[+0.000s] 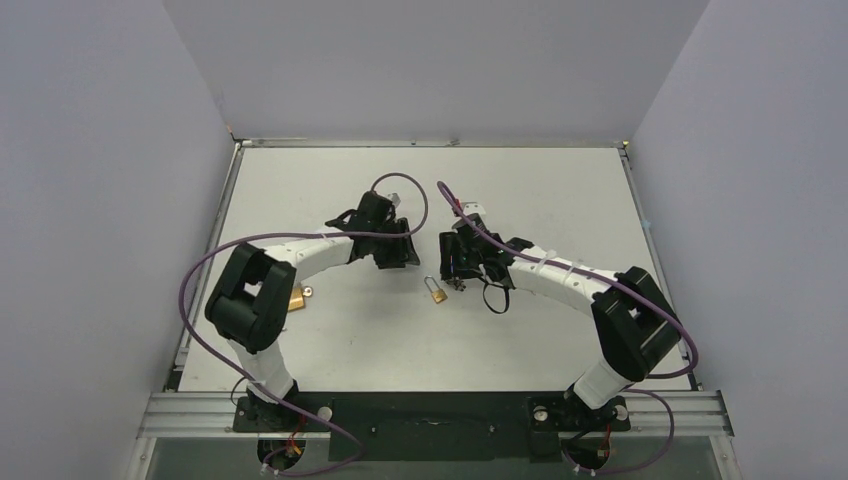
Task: Lock with the key
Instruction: Place the key at the center of the board, then move the lock to the center of the board.
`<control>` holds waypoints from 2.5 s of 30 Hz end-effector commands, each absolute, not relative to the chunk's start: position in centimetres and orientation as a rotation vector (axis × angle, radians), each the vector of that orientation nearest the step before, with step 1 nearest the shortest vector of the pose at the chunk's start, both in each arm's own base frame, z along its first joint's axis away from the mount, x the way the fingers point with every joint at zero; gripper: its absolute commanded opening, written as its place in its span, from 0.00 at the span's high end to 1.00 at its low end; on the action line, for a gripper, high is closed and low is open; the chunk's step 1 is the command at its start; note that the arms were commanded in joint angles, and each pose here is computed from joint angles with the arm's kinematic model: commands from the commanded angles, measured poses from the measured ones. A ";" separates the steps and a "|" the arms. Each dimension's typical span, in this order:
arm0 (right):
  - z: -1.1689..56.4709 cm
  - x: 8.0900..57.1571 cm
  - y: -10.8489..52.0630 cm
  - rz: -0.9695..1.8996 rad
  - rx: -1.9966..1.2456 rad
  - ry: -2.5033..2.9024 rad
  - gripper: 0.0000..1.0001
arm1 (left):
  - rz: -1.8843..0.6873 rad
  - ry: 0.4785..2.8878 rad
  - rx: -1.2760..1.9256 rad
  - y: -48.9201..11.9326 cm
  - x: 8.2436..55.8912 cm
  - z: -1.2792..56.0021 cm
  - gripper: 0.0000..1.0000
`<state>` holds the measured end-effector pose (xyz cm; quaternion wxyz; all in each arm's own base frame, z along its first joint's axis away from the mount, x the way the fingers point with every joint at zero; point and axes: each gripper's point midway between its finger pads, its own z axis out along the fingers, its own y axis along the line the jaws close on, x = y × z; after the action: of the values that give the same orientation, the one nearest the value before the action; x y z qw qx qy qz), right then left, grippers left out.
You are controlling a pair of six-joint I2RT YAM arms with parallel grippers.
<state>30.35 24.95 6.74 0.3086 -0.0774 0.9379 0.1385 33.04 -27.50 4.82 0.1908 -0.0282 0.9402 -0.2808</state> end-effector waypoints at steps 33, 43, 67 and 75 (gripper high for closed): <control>11.5 30.8 26.8 0.682 -0.197 2.332 0.36 | -0.079 2.249 -1.400 4.5 30.7 6.4 0.40; 11.3 31.1 26.5 0.702 -0.194 2.336 0.36 | -0.061 2.509 -1.209 1.7 31.0 2.7 0.39; 11.1 30.3 35.7 0.581 -0.127 2.450 0.38 | -0.023 2.342 -1.100 -2.8 31.0 12.0 0.38; 9.1 28.7 42.3 0.532 0.027 2.551 0.32 | 0.000 2.234 -1.138 1.0 30.9 15.8 0.38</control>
<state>28.65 41.28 9.60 0.2741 -0.0588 0.9326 0.2275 31.64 -0.19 13.66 0.2967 -0.4401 0.8474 -0.0174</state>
